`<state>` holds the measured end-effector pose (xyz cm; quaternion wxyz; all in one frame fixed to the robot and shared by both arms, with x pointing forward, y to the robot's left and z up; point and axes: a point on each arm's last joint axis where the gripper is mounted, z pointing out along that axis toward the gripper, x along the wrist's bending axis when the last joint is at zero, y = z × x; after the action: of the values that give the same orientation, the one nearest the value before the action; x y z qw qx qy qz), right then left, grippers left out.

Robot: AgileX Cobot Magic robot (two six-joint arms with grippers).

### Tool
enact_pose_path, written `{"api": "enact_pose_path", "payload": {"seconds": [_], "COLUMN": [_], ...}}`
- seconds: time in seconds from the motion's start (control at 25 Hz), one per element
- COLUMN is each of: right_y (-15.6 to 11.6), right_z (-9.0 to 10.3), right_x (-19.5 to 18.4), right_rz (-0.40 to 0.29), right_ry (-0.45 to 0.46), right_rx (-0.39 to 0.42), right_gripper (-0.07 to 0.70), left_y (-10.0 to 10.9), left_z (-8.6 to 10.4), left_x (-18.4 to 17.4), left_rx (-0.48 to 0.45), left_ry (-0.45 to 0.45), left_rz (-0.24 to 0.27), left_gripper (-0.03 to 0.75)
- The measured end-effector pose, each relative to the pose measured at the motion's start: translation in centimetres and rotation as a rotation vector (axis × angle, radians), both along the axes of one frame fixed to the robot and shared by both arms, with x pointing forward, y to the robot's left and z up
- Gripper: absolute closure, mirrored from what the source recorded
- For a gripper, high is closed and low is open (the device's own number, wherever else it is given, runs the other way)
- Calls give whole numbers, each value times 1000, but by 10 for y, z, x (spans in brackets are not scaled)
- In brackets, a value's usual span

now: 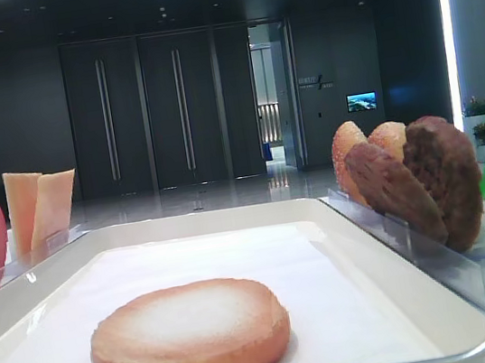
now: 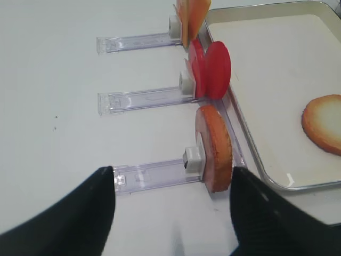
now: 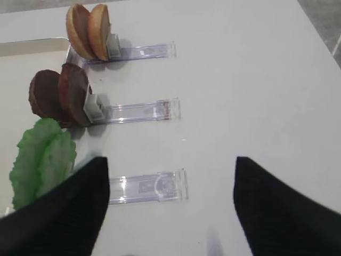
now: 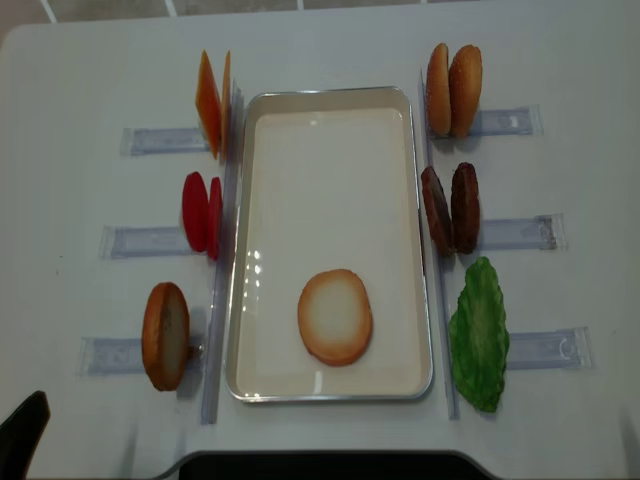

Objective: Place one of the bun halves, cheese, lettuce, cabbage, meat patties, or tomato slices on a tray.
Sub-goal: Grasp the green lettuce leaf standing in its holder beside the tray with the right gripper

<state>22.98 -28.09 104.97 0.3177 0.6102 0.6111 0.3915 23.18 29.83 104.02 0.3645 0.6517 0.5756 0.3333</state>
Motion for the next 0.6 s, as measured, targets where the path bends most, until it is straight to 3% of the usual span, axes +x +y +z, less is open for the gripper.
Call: {"api": "enact_pose_path", "payload": {"seconds": [0.28,0.6], "right_y": [-2,-2], "right_z": [7,9], "right_x": [15,23], "right_rz": [3,10], "right_ry": [87,126], "right_rx": [5,0], "right_gripper": [160,187], "left_y": [0,0], "left_z": [0,0], "left_x": [0,0], "left_rx": [0,0], "left_ry": [0,-1], "left_rz": [0,0], "left_gripper": [199,199]}}
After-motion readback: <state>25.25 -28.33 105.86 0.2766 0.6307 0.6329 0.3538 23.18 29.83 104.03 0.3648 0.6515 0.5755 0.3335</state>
